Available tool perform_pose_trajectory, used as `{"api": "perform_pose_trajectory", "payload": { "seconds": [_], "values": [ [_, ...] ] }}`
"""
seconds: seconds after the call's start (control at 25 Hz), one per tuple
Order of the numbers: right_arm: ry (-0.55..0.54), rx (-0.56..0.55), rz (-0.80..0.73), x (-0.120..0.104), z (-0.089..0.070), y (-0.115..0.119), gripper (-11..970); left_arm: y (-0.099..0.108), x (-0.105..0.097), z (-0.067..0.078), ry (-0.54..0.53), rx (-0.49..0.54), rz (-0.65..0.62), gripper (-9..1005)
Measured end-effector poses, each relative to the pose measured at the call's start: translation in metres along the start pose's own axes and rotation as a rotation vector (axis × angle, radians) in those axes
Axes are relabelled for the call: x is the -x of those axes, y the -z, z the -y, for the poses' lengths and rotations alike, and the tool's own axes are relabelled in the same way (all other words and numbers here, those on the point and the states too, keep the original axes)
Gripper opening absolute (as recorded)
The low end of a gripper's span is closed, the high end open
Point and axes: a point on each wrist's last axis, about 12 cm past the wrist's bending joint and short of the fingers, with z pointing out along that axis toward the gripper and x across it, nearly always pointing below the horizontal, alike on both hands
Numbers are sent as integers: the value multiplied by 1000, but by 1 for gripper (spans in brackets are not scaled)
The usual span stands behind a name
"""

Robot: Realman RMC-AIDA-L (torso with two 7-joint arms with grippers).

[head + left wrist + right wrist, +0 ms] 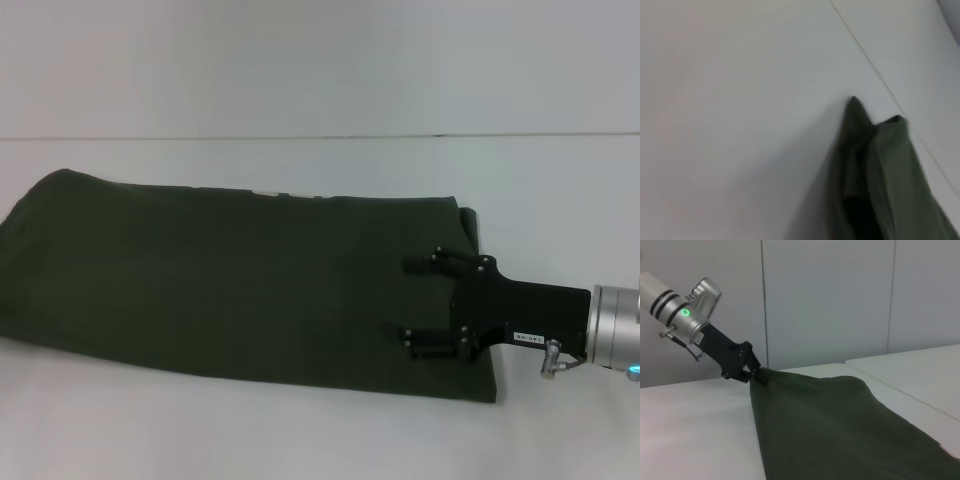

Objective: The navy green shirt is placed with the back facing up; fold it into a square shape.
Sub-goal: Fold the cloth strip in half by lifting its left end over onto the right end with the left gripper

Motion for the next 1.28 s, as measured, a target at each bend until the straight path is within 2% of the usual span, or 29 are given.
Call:
{"api": "perform_pose_trajectory", "payload": {
  "seconds": [0.08,0.2,0.4,0.6,0.84,0.88,0.92,1.0,1.16,1.28],
  "values": [
    [-4,-7,-4,-2,0,2,918,-2,0,6,-4,-33,-7,55],
    [-9,-24,-14,-7,-1,7,916,-5,0,22,-7,-133,-31,55],
    [-38,-64,-35,-19,-4,17,914,-9,2,66,-38,-381,-81,55],
    [-80,-115,-37,-31,-9,31,912,-33,-11,113,-95,-552,-171,55],
    [-140,-169,-30,-46,-19,47,913,-76,-45,179,-177,-737,-296,56],
    [-146,-173,-31,-48,-20,48,914,-87,-57,196,-198,-778,-328,56],
    [-153,-177,-32,-50,-22,50,914,-87,-57,196,-198,-778,-328,56],
    [-163,-184,-35,-54,-26,53,914,-101,-73,216,-221,-813,-371,56],
    [-179,-194,-35,-59,-30,57,915,-124,-105,242,-267,-843,-436,56],
    [-187,-205,-34,-61,-32,60,915,-142,-132,250,-281,-847,-461,56]
  ]
}}
